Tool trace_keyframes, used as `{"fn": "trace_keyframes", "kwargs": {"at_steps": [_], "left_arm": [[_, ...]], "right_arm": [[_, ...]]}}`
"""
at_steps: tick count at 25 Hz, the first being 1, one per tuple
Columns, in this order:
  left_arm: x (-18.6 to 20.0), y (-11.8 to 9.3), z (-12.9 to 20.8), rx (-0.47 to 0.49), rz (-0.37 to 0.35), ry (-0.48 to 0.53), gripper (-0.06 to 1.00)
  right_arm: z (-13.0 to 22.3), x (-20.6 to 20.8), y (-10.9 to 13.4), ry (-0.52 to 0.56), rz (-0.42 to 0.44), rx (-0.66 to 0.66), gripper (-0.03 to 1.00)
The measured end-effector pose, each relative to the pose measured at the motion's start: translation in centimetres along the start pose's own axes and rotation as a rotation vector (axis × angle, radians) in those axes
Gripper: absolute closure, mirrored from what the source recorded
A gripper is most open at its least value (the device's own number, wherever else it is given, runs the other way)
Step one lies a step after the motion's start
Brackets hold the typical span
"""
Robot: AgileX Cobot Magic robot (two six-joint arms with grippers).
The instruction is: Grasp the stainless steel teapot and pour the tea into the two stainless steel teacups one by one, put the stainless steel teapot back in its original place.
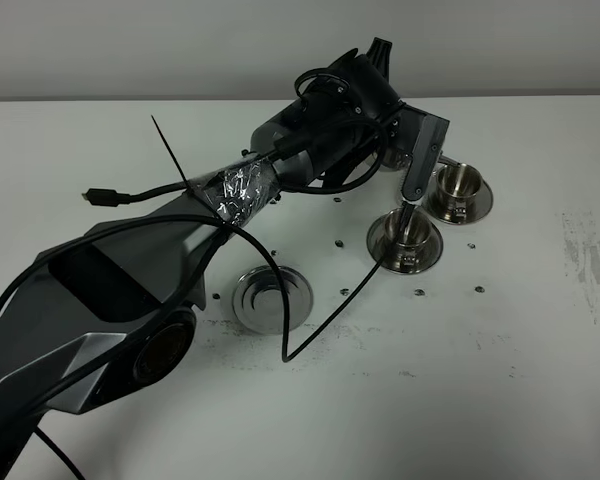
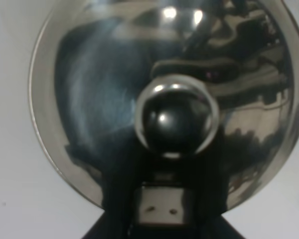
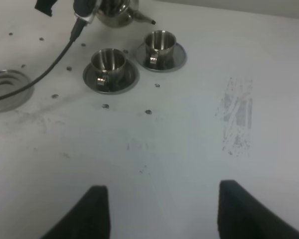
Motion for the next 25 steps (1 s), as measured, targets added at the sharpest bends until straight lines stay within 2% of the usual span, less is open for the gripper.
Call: {"fn": "trace_keyframes", "kwargs": {"at_steps": [6, 25], "left_arm": [[0.2, 0.2, -0.1, -0.076, -0.020, 0.016, 0.77], [0.2, 1.3, -0.1, -0.201, -0.093, 0.030, 0.77]], "right_arm": [[0.0, 0.0, 0.0, 0.000, 0.000, 0.000, 0.50], [0.0, 0.0, 0.0, 0.001, 0.003, 0.002, 0.50]]}}
Point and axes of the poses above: a point on each arm's last joint axis where the gripper is mounted, x pointing back along that axis away from the gripper, y along the wrist's bending axis when the last joint is at zero, z = x × y, the point moved 5 cm from there along -x, pointing out along that axis toward the gripper, and after that the axes turned 5 degrees about x, right-handed, at the moved point
